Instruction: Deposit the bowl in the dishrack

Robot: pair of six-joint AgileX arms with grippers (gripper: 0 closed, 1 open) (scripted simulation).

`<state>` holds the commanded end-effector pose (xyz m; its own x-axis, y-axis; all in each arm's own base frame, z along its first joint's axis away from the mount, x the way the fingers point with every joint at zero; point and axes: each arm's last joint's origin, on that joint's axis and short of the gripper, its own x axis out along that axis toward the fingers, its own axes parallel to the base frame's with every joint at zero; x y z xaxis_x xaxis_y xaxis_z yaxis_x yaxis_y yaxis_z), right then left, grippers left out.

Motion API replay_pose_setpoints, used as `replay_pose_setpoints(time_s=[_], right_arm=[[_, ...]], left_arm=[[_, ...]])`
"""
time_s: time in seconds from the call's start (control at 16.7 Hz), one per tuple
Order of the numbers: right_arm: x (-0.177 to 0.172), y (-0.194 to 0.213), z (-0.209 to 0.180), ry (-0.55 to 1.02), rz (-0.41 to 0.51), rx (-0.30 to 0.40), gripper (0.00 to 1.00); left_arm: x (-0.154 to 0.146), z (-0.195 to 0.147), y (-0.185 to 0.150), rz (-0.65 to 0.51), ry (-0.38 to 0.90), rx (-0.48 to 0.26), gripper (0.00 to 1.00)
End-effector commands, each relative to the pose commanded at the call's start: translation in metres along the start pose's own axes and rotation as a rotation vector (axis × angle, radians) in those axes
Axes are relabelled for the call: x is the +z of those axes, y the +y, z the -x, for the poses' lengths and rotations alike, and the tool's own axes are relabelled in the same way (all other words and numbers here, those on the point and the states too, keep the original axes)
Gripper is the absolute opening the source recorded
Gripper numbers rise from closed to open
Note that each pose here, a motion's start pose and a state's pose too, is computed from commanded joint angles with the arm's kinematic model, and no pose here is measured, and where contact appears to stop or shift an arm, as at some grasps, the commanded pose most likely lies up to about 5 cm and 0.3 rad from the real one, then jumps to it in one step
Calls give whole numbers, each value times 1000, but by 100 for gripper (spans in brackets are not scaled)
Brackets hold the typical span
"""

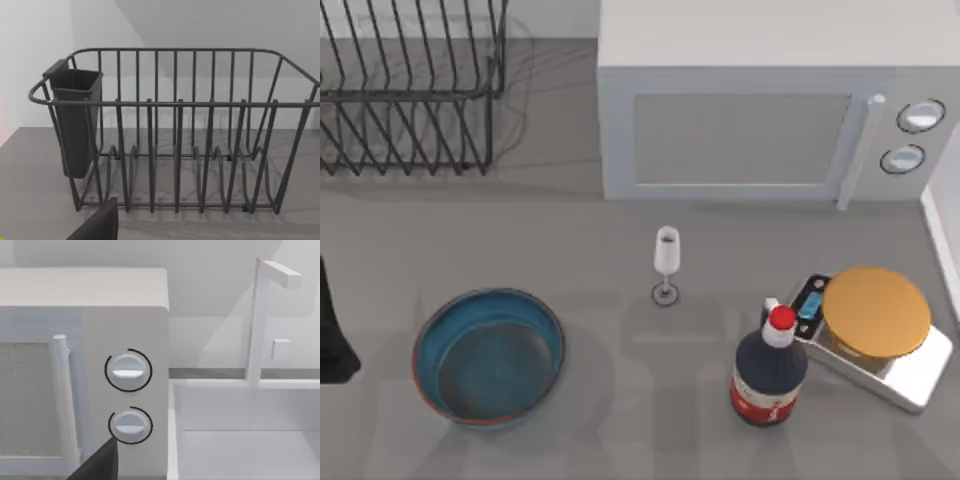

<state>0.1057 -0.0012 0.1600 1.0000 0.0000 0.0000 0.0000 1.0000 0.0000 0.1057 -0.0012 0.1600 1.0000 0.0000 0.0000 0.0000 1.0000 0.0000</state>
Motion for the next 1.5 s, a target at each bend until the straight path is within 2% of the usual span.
replay_pose_setpoints(time_s=[0.24,0.48,0.66,0.9,1.2,1.5], right_arm=[[0,0,0,0,0,0,100],[0,0,0,0,0,0,100],[0,0,0,0,0,0,100],[0,0,0,0,0,0,100],[0,0,0,0,0,0,100],[0,0,0,0,0,0,100]], left_arm=[[6,0,-2,16,28,-17,100],[38,-5,-11,90,192,-93,100],[67,-22,-24,148,424,-152,100],[90,-67,-58,172,829,-183,100],[91,-121,-121,112,1258,-135,100],[75,-151,-181,20,1506,-49,100]])
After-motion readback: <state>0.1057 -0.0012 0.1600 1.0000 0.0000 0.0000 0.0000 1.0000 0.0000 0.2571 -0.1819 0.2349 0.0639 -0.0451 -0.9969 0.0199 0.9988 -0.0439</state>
